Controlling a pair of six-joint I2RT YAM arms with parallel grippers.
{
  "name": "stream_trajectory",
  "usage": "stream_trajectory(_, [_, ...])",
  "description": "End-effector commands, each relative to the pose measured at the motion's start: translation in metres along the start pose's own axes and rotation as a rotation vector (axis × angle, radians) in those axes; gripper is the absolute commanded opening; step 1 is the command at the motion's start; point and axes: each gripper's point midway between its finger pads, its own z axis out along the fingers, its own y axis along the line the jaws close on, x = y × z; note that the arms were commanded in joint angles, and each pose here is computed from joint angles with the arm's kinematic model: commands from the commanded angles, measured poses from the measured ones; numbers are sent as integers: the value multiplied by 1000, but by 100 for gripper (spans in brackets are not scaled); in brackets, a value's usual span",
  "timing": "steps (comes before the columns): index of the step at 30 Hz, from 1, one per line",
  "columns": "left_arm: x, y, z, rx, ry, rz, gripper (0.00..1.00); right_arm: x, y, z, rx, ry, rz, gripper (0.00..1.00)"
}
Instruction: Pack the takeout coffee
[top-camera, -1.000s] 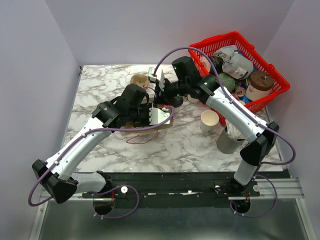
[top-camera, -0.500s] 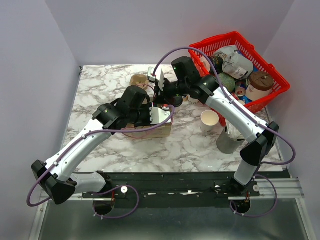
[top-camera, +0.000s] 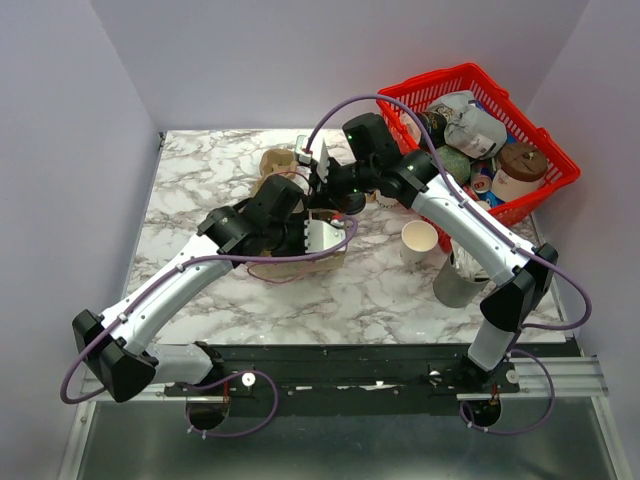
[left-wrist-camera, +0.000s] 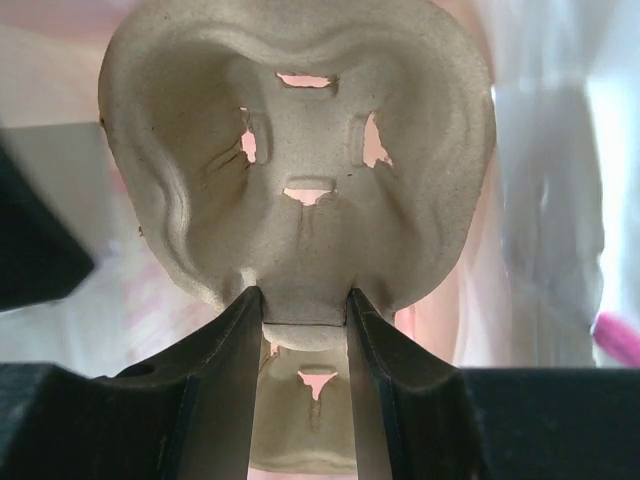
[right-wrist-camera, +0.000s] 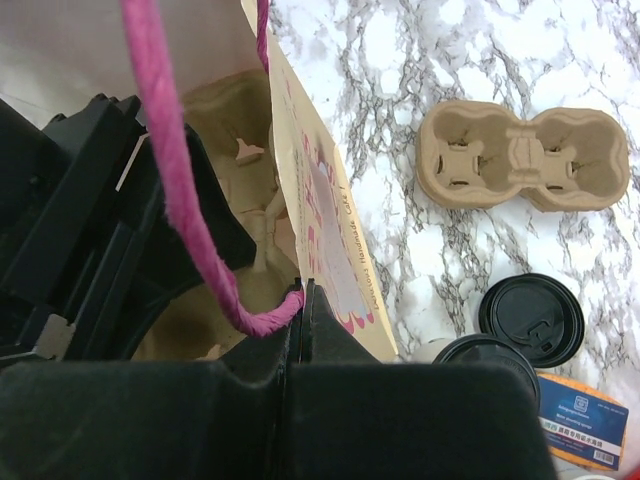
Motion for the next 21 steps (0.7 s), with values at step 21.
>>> stream_trajectory(21, [33,-15,41,22,130,69,0,1,20,3,-86,-9,45,0])
